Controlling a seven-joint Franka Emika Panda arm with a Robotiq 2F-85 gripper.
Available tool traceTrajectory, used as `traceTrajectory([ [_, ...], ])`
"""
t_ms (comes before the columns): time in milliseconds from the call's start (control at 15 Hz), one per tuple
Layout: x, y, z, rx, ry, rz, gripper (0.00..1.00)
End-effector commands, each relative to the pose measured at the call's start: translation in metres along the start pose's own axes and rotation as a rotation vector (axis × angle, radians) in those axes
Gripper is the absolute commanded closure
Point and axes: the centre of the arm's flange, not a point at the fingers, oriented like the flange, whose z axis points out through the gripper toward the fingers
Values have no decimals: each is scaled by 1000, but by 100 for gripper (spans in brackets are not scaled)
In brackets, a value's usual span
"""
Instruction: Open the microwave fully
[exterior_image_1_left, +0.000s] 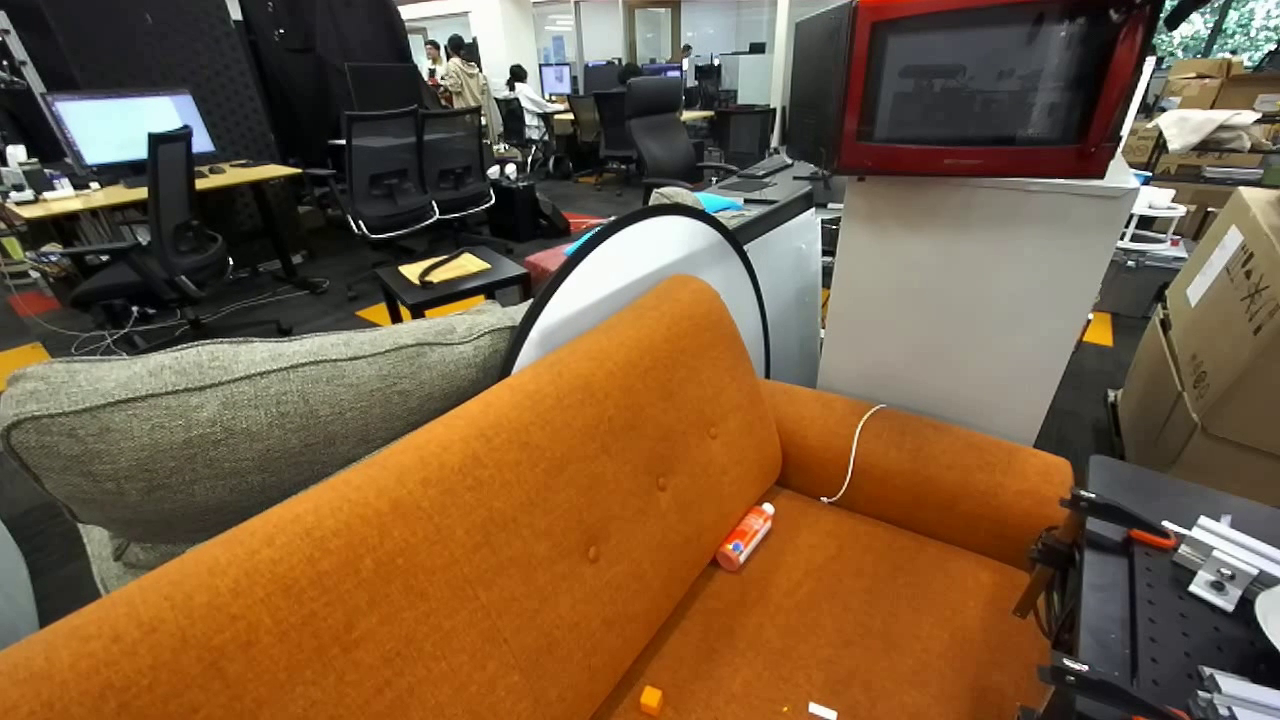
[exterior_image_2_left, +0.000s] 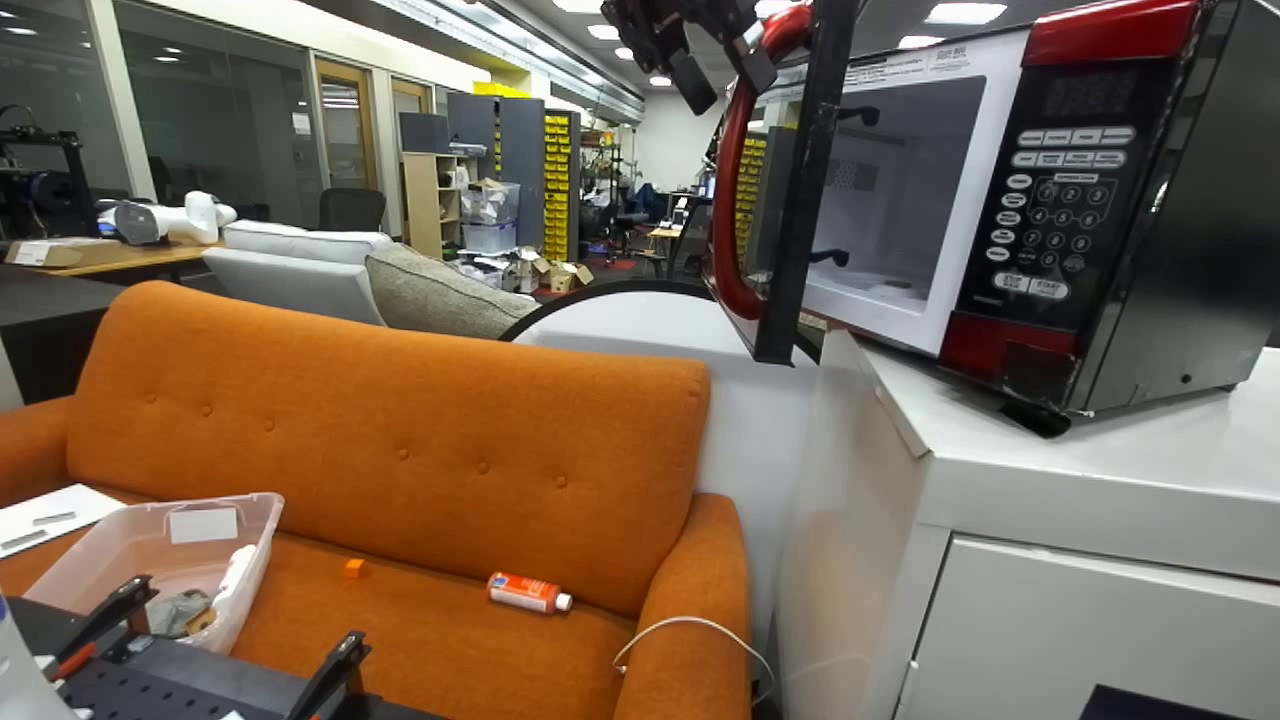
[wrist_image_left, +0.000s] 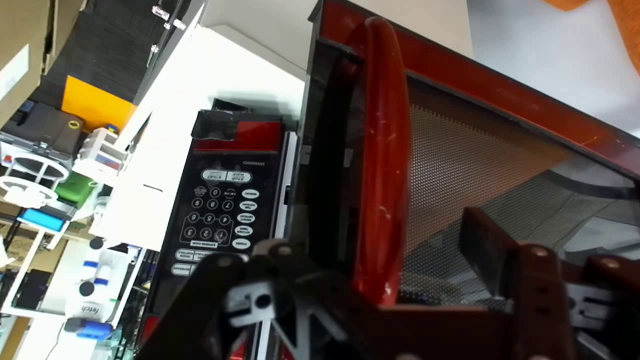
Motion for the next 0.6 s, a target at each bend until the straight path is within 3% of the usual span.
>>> traceTrajectory([
  [0,2,5,-4,4,-6,5,55],
  [400,4,10,0,3,-13,26,95],
  [533,5,12,1,1,-17,31,99],
])
